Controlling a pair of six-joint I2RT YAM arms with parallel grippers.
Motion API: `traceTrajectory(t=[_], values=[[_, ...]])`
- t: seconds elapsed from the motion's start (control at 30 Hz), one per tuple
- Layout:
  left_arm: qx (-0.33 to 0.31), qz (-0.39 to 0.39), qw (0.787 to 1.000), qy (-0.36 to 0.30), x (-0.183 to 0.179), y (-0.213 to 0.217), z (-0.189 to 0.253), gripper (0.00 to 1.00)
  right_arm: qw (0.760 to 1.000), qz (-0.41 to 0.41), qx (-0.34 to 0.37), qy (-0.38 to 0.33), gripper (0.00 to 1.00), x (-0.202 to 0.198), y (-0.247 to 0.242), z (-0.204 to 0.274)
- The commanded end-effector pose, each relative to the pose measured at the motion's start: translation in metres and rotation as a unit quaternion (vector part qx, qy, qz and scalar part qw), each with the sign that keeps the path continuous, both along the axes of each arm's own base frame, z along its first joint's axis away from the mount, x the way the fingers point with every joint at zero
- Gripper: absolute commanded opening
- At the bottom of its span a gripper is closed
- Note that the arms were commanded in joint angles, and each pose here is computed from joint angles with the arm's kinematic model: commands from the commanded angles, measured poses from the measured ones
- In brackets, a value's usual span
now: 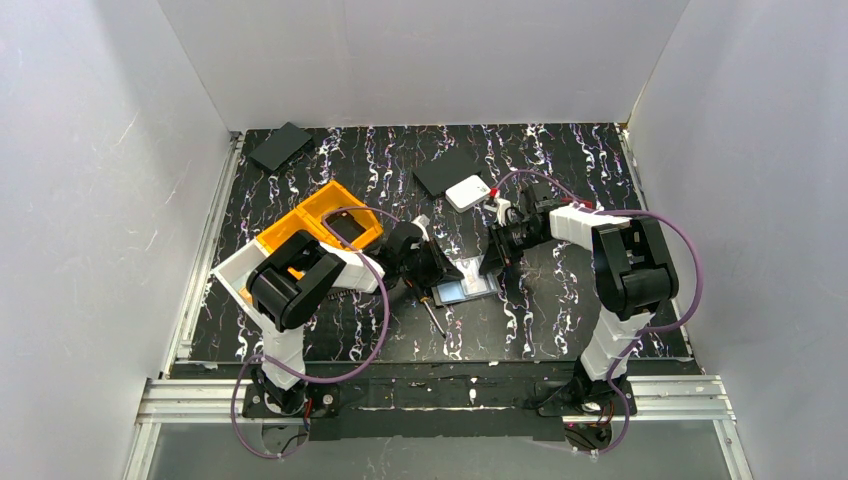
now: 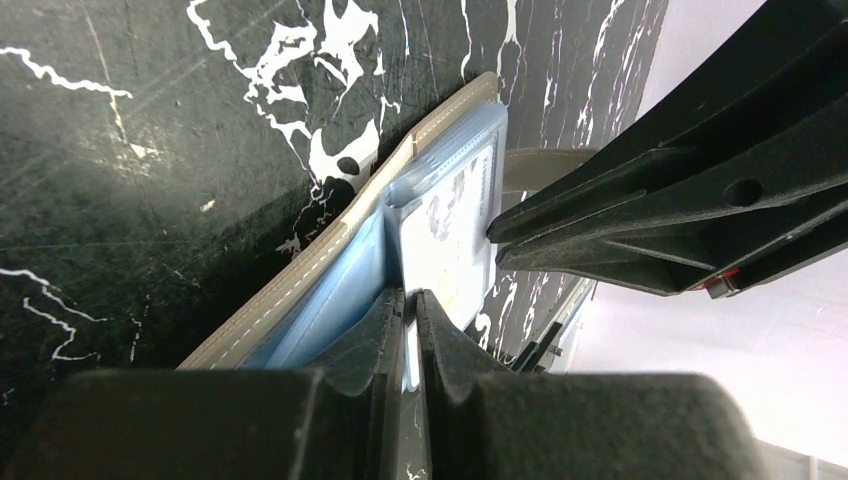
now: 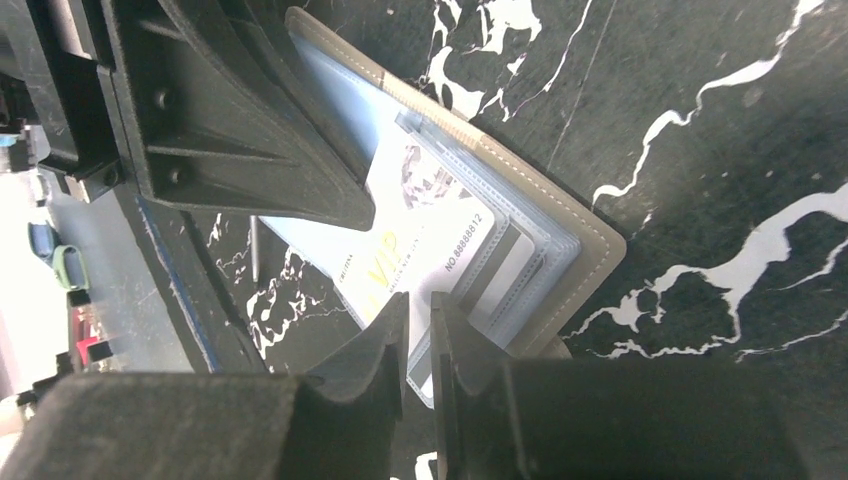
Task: Take the credit cards out of the card holder
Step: Remove the credit card from the card holder.
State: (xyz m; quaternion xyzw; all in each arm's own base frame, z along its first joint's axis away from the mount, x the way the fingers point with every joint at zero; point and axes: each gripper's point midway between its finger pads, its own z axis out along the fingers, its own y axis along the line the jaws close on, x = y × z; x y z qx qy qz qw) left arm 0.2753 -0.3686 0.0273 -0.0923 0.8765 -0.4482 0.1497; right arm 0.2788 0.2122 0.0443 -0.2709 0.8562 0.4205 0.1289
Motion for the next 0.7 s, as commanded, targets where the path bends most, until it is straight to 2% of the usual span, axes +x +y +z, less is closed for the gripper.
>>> traceTrajectory(t=[0.0, 0.13, 0.53, 0.67], values=[[-0.026, -0.027, 0.999, -0.024, -0.009, -0.002, 0.021, 0.0, 1.0, -0.001, 0.029, 0.01, 0.22, -0.008, 0.003, 0.011], [-0.034, -0.035, 0.998, -0.027, -0.009, -0.005, 0.026, 0.0, 0.999, -0.003, 0.034, 0.025, 0.22, -0.01, 0.005, 0.008], [-0.048, -0.038, 0.998, -0.014, -0.009, -0.012, 0.022, 0.0, 0.999, -0.033, -0.014, 0.039, 0.26, -0.008, -0.006, -0.014], [-0.057, -0.036, 0.998, -0.007, -0.01, -0.015, 0.022, 0.16, 0.998, -0.029, -0.005, 0.06, 0.26, -0.012, -0.003, -0.018]])
